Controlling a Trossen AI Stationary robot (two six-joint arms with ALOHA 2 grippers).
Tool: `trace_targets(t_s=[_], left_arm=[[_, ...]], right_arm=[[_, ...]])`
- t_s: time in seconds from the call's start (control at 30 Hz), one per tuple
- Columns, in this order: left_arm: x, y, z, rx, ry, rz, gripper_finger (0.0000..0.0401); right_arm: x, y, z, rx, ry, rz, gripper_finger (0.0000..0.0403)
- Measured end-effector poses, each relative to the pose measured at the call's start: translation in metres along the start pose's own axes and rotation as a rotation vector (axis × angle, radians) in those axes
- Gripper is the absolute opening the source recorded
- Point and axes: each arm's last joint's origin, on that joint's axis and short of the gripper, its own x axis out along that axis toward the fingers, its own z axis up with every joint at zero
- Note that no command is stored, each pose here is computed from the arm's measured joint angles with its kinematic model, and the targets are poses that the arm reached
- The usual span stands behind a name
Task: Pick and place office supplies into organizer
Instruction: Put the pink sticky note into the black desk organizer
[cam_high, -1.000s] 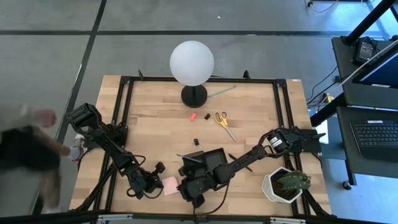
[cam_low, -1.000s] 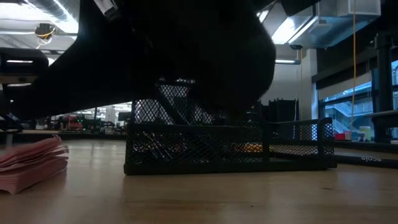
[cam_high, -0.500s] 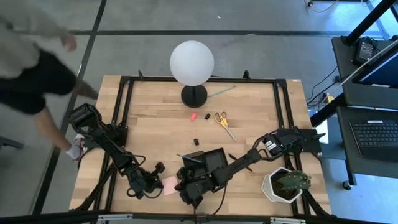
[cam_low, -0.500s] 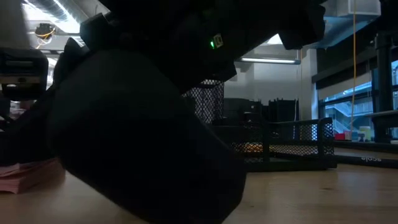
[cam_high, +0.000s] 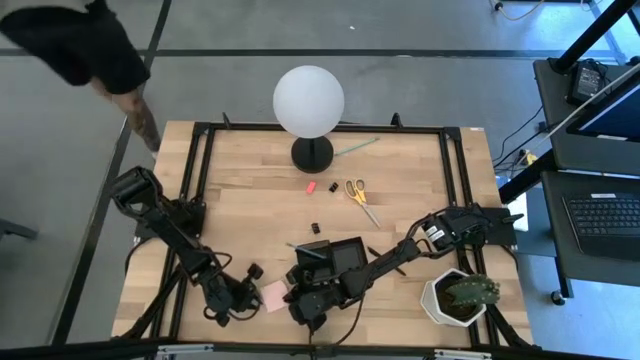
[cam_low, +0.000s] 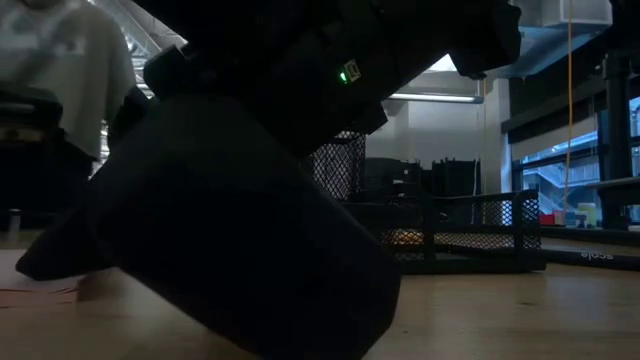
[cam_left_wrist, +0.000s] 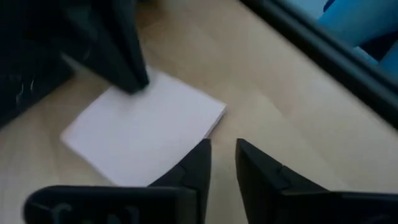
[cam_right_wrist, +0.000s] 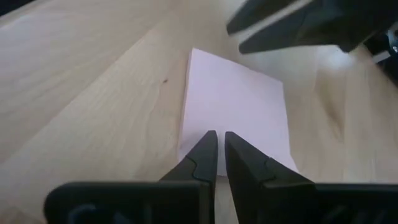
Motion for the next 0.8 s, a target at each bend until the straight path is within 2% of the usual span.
trace_targets(t_s=[0.17, 0.33, 0.43, 0.7, 0.8], left_arm=[[-0.001, -0.008, 0.012, 0.2, -0.027, 0.016, 0.0105], [-0.003, -0.009, 0.011, 0.429, 0.104, 0.141, 0.0122], [-0.004, -0.006, 0.008, 0.491, 0.162, 0.196, 0.0125], [0.003, -0.005, 0.0, 0.536, 0.212, 0.214, 0.0125], [0.008, -0.008, -0.005, 0.607, 0.234, 0.246, 0.0125]], right_arm=[[0.0, 0.0, -0.001, 0.026, 0.003, 0.002, 0.0037], [0.0, 0.001, -0.001, 0.047, -0.002, 0.037, 0.0037], [0.0, 0.001, -0.001, 0.055, -0.003, 0.039, 0.0037], [0.0, 0.002, -0.001, 0.091, -0.004, 0.048, 0.0037], [0.0, 0.002, -0.001, 0.092, -0.003, 0.046, 0.0037]])
